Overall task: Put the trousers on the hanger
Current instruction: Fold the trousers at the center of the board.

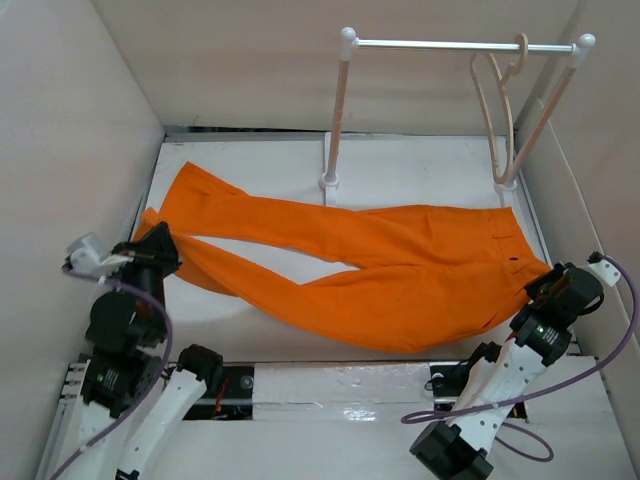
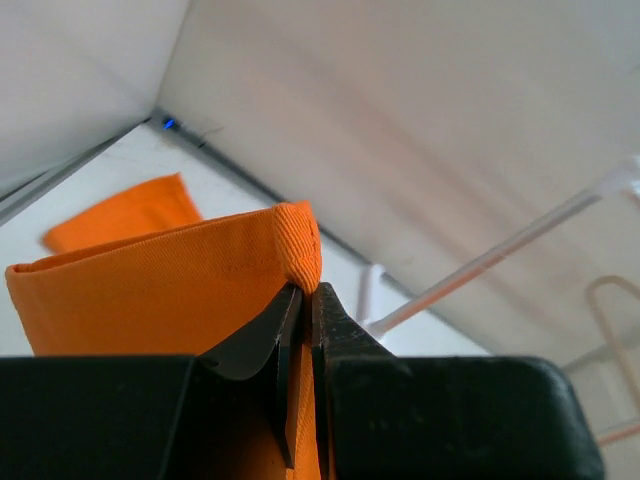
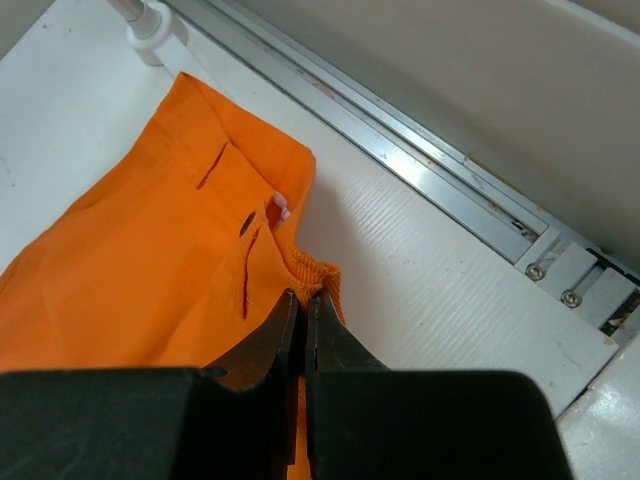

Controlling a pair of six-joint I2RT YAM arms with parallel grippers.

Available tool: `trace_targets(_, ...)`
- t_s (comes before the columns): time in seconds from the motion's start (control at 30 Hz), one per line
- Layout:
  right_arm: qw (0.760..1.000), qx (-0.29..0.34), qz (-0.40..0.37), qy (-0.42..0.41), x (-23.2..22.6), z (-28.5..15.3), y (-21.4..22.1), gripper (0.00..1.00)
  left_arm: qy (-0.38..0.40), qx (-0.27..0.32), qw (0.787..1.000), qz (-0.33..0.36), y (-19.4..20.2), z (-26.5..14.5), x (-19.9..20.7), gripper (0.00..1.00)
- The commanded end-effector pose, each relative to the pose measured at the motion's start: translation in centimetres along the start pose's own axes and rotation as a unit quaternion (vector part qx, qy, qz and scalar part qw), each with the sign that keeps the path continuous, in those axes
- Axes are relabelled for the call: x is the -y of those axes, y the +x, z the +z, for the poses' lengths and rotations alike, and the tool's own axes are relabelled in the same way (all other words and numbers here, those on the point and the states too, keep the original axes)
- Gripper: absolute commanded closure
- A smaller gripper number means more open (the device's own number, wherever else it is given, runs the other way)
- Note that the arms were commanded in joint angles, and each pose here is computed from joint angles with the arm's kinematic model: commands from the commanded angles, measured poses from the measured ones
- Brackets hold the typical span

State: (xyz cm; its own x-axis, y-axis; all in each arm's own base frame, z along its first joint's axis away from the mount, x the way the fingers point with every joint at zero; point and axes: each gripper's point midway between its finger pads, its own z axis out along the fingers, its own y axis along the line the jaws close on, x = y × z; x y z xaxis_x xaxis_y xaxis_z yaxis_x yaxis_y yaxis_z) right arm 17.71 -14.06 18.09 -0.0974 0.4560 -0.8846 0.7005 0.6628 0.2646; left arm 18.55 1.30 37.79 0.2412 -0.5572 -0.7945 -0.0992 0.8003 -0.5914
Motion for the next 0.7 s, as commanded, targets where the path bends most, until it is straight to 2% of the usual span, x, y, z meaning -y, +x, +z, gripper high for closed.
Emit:
trace_targets(0.0,0.998,0.047,-0.009,-0.046,-1.8,1.0,-2.6,1.0,-0.071,-0.029,0.997,0.022,2.7,4.4,-0.1,1.0)
trace_targets(0.03,0.998,0.038,-0.006,-0.054,-2.1,1.6,-2.5,1.0,-0.105,-0.022,0.994,0.032,2.8,5.5,-1.2,1.0)
trace_targets(0.07,0.997,0.038,-0.004,-0.063,-2.5,1.8,-2.7,1.0,-0.14,-0.039,0.988,0.054,4.4,7.3,-2.3,1.0)
trace_targets(0.13,0.995,0.043,0.007,-0.094,-3.8,2.4,-3.6,1.0,-0.194,-0.025,0.98,0.043,3.6,9.2,-4.3,1.0)
trace_targets(0.17,0.995,0.029,0.018,-0.099,-4.0,3.3,-3.3,1.0,-0.216,-0.039,0.975,0.045,4.7,10.5,-5.3,1.0)
trace_targets(0.23,0.991,0.032,0.03,-0.124,-5.1,3.9,-4.0,1.0,-0.245,-0.026,0.969,0.023,4.4,12.0,-6.8,1.0)
trace_targets(0.27,0.991,0.018,0.034,-0.125,-5.2,4.7,-3.7,1.0,-0.284,-0.023,0.958,0.019,4.2,13.1,-9.4,1.0)
trace_targets(0.33,0.991,0.027,0.033,-0.128,-5.5,5.1,-5.2,1.0,-0.319,-0.021,0.948,0.008,3.6,14.1,-11.4,1.0)
trace_targets(0.37,0.991,0.029,0.033,-0.129,-5.7,5.4,-5.7,1.0,-0.358,-0.021,0.933,0.008,4.0,14.9,-13.6,1.0)
trace_targets(0.43,0.991,0.033,0.037,-0.126,-5.8,6.1,-6.8,1.0,-0.391,-0.014,0.92,0.011,3.2,15.8,-15.3,1.0)
trace_targets(0.47,0.991,0.034,0.039,-0.126,-5.9,6.3,-7.0,1.0,-0.403,-0.034,0.915,0.005,4.2,16.6,-16.8,1.0)
trace_targets(0.53,0.99,0.039,0.048,-0.126,-5.9,7.3,-7.5,1.0,-0.431,-0.035,0.902,-0.01,3.1,16.8,-19.5,1.0)
trace_targets(0.67,0.989,0.042,0.051,-0.13,-6.8,9.1,-8.2,1.0,-0.481,-0.036,0.875,0.031,2.9,17.7,-22.8,1.0)
